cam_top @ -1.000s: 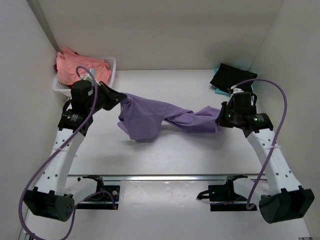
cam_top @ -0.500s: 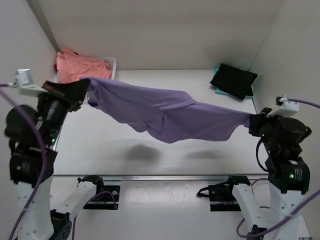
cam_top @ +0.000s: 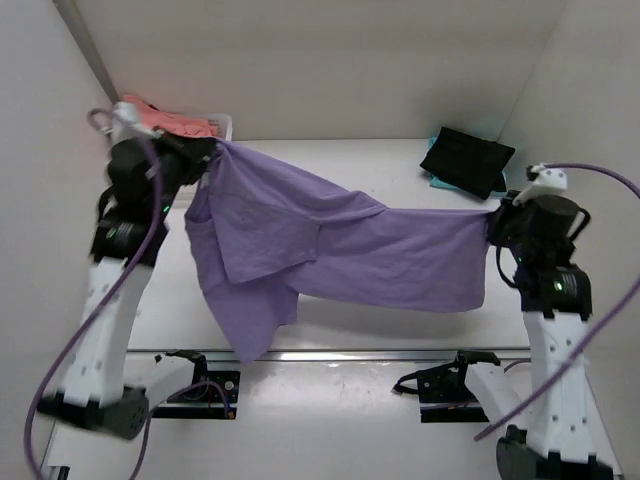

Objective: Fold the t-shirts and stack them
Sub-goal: Flatten out the tshirt

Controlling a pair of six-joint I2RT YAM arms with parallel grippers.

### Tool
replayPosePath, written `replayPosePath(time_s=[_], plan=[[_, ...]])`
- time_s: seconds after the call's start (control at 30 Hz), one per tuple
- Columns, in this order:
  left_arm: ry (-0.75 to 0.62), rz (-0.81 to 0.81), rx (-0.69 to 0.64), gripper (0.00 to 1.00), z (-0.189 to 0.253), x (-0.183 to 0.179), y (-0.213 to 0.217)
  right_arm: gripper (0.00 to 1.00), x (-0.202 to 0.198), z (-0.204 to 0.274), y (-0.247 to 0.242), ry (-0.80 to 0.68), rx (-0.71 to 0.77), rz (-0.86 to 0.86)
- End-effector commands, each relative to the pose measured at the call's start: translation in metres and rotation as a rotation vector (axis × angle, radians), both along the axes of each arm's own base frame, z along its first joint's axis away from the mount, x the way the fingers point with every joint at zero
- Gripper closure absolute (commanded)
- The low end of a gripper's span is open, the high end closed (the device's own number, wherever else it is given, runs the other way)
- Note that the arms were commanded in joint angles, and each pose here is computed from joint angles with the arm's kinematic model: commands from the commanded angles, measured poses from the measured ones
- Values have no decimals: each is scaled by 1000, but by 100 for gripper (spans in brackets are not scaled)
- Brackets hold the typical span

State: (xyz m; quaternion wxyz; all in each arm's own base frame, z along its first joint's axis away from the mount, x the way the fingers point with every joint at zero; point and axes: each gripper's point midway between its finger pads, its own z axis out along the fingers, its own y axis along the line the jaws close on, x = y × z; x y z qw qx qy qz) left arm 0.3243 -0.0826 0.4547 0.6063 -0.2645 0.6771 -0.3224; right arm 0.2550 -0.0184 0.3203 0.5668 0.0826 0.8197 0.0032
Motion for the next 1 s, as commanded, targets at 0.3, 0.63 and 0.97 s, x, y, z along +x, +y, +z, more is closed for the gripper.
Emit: replayPosePath(time_s=[0.3, 0.63, 0.97], plan=[[357, -82, 23, 73, -205, 210, -33, 89, 138, -115, 7, 243, 44, -72], [508, -140, 57, 40, -243, 120, -32, 34, 101, -182, -31, 405, 101, -227], [865, -195, 143, 38, -369, -39, -18, 33, 51, -235, -19, 545, 73, -230]])
